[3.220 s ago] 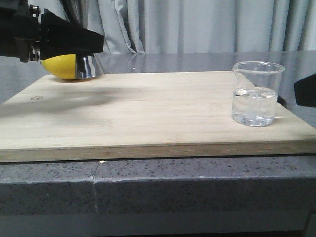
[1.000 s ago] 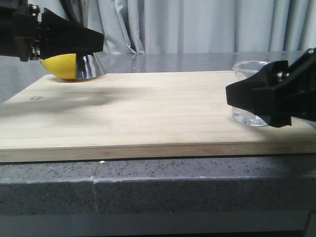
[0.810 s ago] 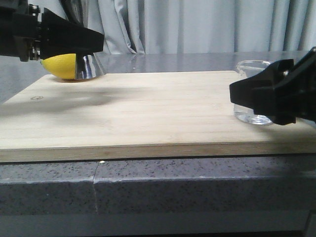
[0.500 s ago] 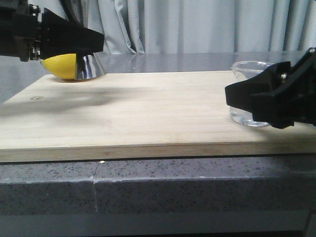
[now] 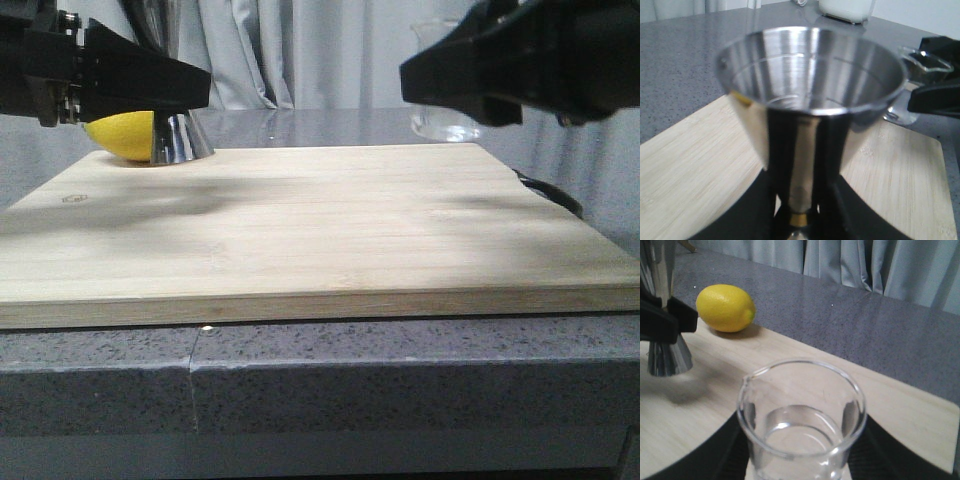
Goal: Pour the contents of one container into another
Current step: 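Lift the beaker with the right gripper above the jigger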
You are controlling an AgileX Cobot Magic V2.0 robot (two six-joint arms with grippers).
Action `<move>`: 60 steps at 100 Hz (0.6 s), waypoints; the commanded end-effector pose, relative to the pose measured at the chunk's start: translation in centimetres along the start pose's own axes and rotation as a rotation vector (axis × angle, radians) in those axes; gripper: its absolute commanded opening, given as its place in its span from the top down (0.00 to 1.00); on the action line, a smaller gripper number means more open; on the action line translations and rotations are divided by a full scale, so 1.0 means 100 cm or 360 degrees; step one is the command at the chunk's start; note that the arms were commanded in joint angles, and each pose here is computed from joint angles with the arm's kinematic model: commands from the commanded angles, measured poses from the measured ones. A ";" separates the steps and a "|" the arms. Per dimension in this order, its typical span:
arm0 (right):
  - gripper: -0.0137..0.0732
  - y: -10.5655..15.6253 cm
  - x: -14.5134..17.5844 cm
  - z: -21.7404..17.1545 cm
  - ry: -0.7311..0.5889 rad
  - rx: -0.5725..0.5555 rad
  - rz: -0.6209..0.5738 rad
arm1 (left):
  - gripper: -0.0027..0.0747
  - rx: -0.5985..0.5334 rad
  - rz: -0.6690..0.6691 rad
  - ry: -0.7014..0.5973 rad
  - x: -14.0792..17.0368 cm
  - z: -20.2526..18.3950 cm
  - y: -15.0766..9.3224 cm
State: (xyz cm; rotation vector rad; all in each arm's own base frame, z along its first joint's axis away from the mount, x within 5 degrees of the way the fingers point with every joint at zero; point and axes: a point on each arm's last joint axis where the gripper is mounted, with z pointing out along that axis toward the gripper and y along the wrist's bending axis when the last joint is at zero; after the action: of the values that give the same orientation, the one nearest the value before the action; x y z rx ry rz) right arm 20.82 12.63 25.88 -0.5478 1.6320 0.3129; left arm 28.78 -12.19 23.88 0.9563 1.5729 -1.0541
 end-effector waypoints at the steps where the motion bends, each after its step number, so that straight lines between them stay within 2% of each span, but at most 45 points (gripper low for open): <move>1: 0.66 -0.006 -0.037 0.005 -0.0181 0.0014 -0.0103 | 0.94 0.0062 0.0060 -0.0150 -0.023 -0.003 -0.007; 35: 0.66 -0.012 -0.089 0.013 -0.0274 0.0000 -0.0273 | 0.94 0.0112 0.0040 -0.0105 -0.021 0.000 -0.012; 60: 0.66 -0.012 -0.100 0.028 -0.0262 -0.0014 -0.0355 | 0.94 0.0152 0.0052 -0.0054 -0.019 0.015 -0.022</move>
State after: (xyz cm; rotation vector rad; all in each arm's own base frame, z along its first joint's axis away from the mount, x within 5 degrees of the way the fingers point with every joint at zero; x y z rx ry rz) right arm 24.08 14.54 32.98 -0.7045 1.5222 0.2055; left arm 27.88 -13.69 23.48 1.0424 1.5895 -1.0895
